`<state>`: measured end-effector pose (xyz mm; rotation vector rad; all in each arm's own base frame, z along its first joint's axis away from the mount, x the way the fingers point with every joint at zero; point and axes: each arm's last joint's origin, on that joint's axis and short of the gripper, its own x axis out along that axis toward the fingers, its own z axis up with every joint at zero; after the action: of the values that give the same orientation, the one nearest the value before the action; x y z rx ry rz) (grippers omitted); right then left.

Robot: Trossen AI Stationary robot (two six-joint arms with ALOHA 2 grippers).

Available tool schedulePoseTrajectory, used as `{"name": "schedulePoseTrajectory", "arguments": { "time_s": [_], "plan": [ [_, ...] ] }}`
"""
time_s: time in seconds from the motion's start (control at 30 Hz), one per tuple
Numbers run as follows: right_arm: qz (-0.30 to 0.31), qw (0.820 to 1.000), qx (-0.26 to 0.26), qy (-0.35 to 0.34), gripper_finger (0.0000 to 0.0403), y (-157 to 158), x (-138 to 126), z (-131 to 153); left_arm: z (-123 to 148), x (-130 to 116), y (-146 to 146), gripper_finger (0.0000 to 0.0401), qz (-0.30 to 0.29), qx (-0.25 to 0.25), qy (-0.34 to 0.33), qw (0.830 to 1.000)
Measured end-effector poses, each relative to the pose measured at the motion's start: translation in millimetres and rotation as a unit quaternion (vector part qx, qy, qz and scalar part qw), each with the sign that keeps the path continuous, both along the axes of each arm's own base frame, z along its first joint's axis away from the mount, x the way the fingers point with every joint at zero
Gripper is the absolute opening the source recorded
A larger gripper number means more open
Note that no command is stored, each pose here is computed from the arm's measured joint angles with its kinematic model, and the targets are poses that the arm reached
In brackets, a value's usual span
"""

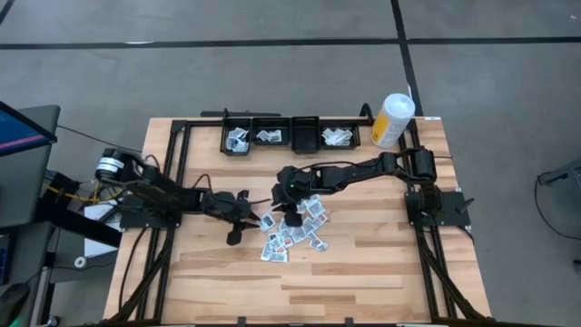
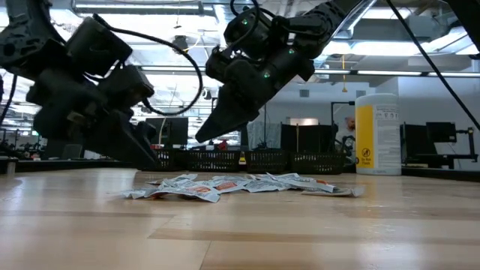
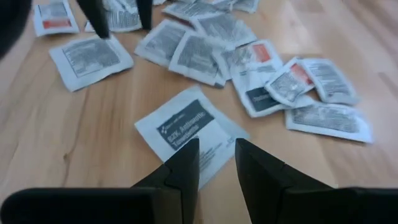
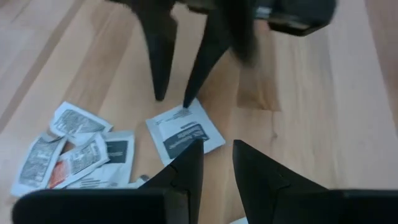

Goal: Pick & Place First Aid Supplies
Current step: Put the black towelette pack into the middle left black bin

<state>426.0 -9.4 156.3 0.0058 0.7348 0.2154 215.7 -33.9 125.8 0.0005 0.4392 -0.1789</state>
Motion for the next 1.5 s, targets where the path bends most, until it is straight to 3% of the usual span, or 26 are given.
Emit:
{"name": "schedulePoseTrajectory", "arguments": {
  "time_s": [0.2, 0.53, 0.7, 0.97, 1.5],
  "plan": [
    [-0.012, 1.0, 0.0, 0.002, 0.0096, 1.9, 0.1, -0.1, -8.5, 7.4, 0.7, 0.0104, 0.003, 0.005, 0.024, 1.0],
    [0.004, 1.0, -0.006, 0.004, 0.0169, 15.2, -0.2, -0.5, -9.4, 7.8, 0.9, 0.0104, 0.008, 0.006, 0.026, 1.0],
    [0.003, 1.0, -0.019, 0.017, 0.0187, 14.4, -1.8, -3.6, -9.5, 7.8, 0.9, 0.0104, 0.009, 0.004, 0.027, 1.0],
    [0.005, 0.999, -0.011, 0.041, 0.0184, 18.3, 9.8, -49.4, -9.5, 7.9, 0.9, 0.0104, 0.01, 0.003, 0.028, 1.0],
    [0.009, 0.999, -0.01, 0.032, 0.0167, 20.4, 14.5, -58.1, -8.9, 8.1, 0.9, 0.0104, 0.011, 0.002, 0.025, 1.0]
  ]
}}
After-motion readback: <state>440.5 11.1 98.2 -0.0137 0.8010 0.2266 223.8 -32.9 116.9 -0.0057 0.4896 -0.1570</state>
